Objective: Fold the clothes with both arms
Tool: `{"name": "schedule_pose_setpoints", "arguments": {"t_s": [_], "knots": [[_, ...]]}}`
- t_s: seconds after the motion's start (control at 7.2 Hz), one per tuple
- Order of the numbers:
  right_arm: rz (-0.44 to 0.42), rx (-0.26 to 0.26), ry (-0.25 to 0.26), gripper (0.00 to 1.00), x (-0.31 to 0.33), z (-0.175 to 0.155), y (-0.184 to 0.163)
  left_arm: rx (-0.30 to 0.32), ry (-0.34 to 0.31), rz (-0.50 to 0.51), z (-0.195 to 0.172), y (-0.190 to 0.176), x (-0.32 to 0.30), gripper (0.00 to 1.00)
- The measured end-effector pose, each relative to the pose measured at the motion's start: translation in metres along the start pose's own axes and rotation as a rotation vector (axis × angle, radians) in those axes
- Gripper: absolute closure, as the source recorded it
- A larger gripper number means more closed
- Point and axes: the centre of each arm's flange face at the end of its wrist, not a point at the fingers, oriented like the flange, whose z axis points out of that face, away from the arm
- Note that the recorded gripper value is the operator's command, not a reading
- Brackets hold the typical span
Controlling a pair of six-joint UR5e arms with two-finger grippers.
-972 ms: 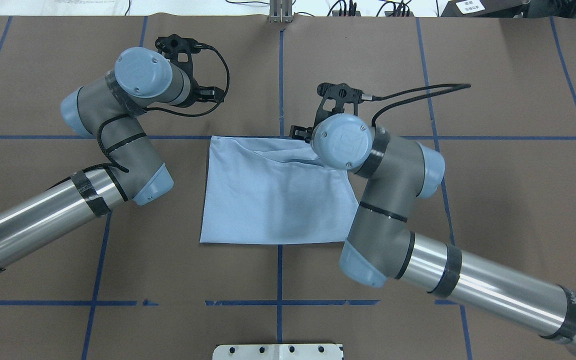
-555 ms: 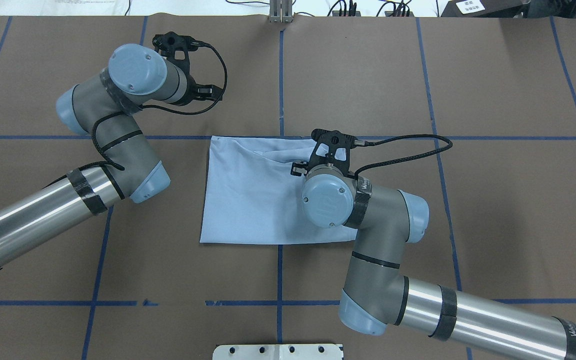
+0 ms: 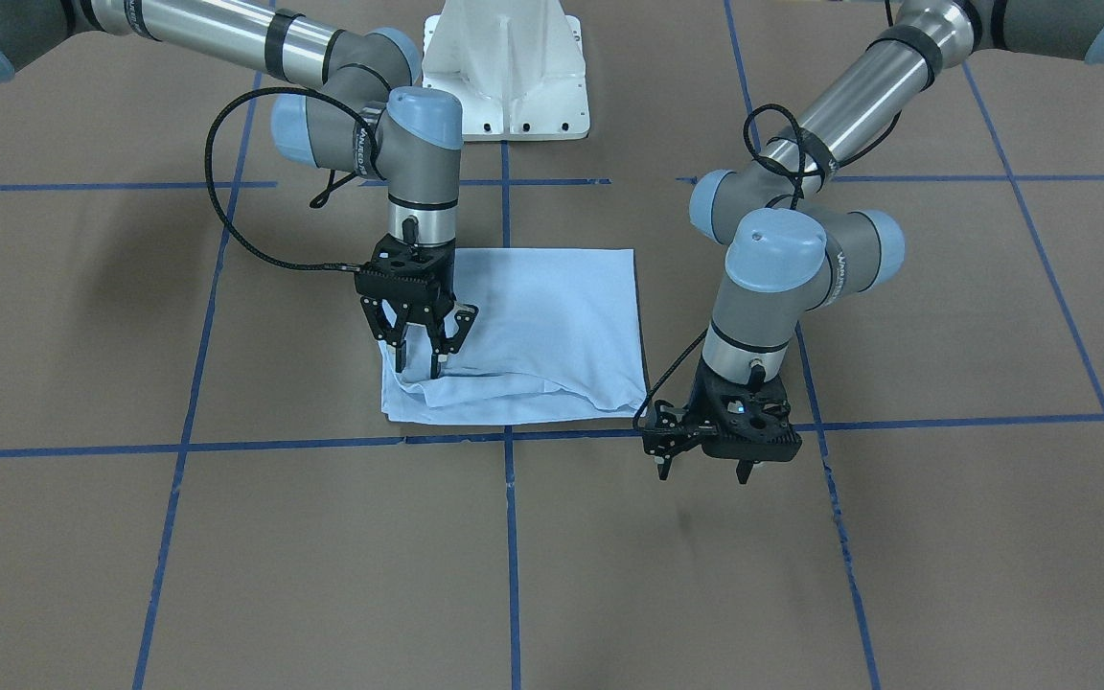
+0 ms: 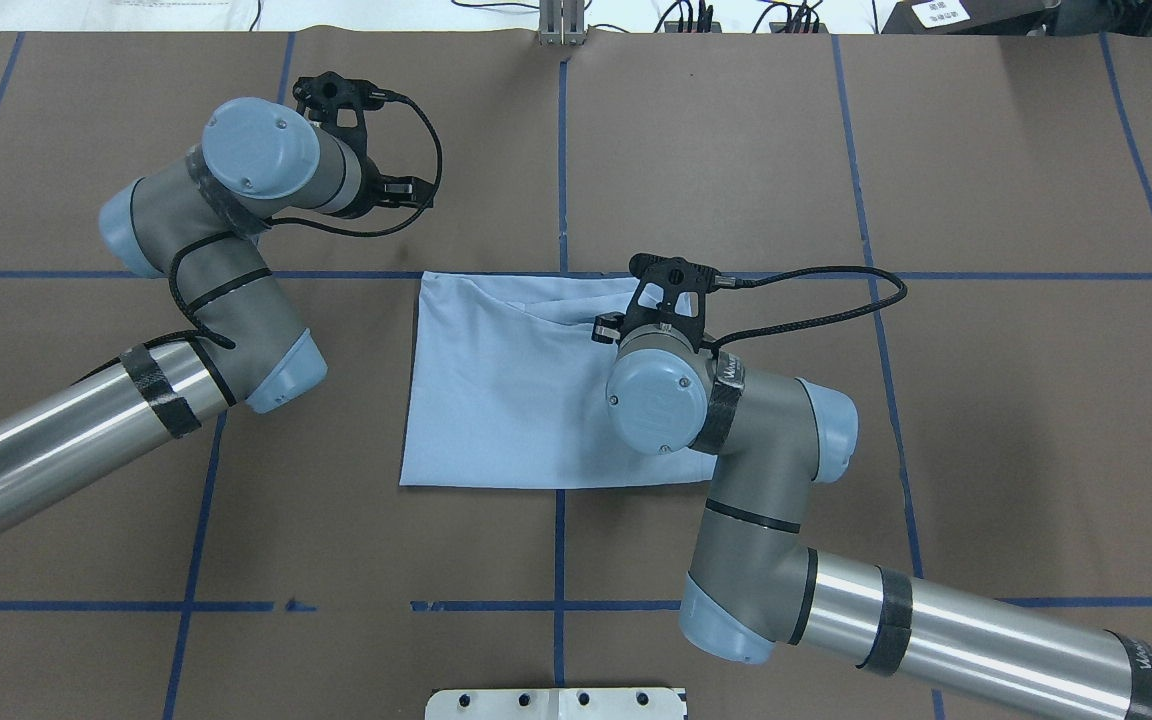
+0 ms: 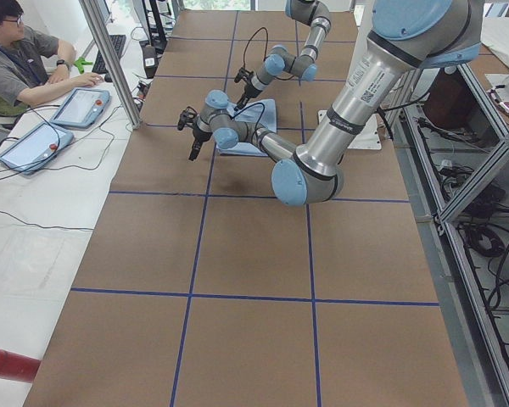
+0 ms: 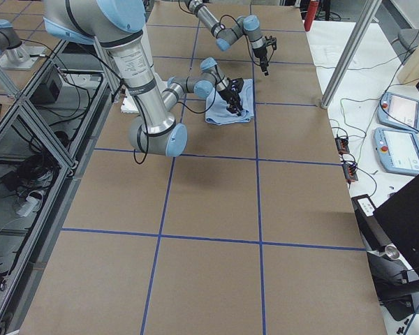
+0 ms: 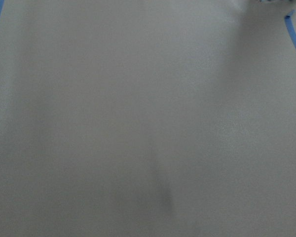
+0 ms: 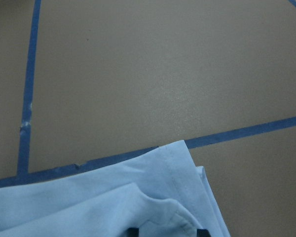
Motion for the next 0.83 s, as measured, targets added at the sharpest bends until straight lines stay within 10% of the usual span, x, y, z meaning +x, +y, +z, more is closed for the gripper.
{"name": "schedule_pose_setpoints", "arguments": {"t_s": [0.83], "knots": [[0.048, 0.044, 0.059, 1.00, 0.008, 0.029, -0.041, 0.009, 0.018, 0.003, -0.014, 0.006, -0.006, 0.00]]}}
